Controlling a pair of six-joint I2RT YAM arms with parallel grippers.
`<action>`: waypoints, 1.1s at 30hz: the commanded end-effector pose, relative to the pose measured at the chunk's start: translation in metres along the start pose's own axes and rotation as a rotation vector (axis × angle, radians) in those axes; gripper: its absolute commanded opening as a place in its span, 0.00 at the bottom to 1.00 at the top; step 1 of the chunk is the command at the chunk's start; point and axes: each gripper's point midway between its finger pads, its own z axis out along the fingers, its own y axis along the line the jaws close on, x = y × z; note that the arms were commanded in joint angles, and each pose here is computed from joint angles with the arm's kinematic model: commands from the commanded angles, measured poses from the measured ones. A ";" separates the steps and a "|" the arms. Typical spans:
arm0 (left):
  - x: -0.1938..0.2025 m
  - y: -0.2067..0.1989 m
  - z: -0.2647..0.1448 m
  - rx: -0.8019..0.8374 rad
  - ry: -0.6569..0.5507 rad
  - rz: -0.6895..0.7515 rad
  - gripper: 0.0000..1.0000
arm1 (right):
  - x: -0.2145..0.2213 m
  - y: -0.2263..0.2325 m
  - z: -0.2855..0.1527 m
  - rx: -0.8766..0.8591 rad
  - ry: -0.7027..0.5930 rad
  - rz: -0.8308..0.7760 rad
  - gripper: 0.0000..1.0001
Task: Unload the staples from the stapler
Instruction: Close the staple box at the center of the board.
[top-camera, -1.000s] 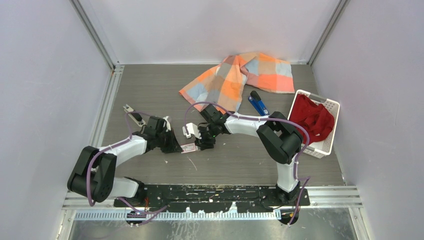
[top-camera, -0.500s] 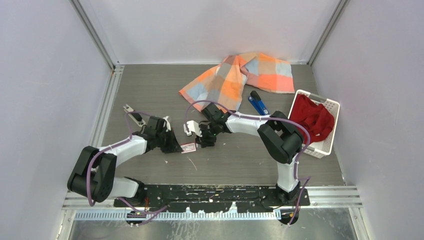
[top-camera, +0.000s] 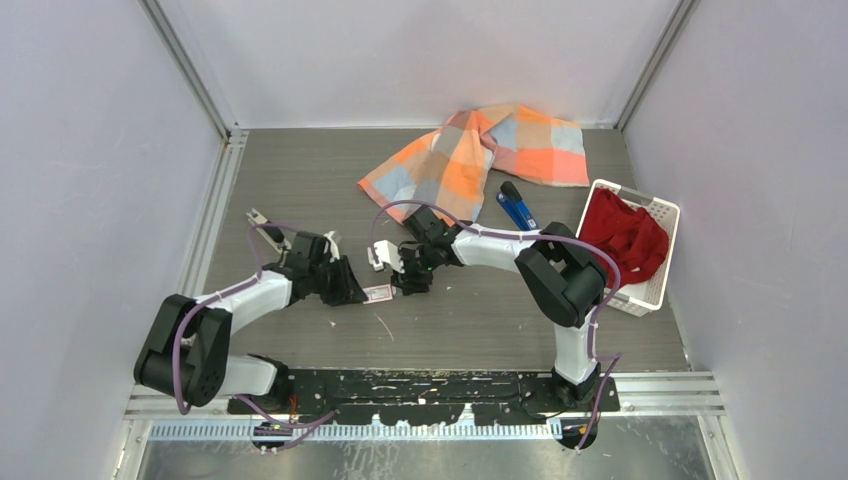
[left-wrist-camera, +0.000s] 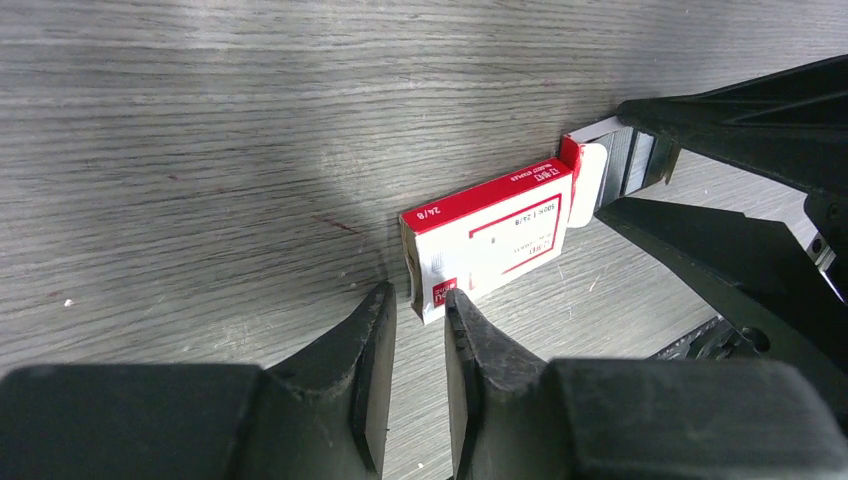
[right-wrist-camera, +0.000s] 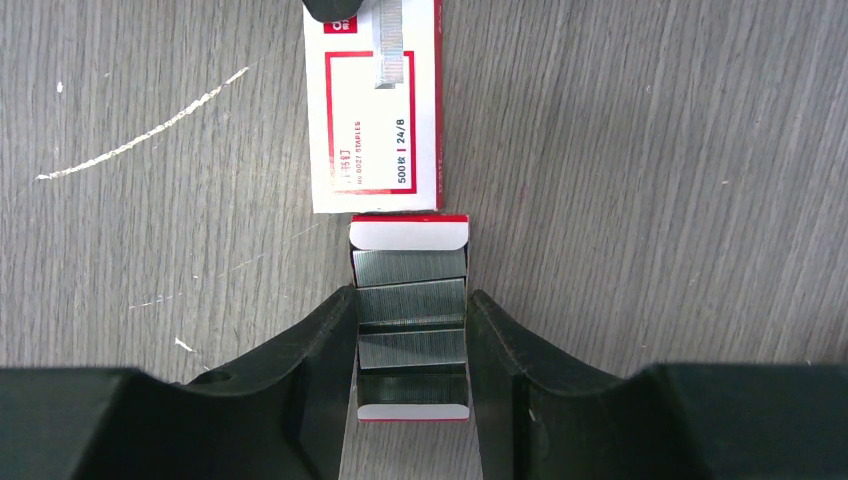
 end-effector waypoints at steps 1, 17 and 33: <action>-0.008 -0.010 -0.004 0.048 -0.034 0.005 0.26 | 0.031 0.010 0.003 -0.015 0.089 0.040 0.41; -0.006 -0.018 -0.001 0.099 -0.013 -0.010 0.22 | 0.025 0.015 0.006 -0.048 0.062 0.074 0.41; -0.003 -0.015 0.005 0.102 -0.004 -0.020 0.22 | 0.015 0.020 0.004 -0.078 0.042 0.077 0.41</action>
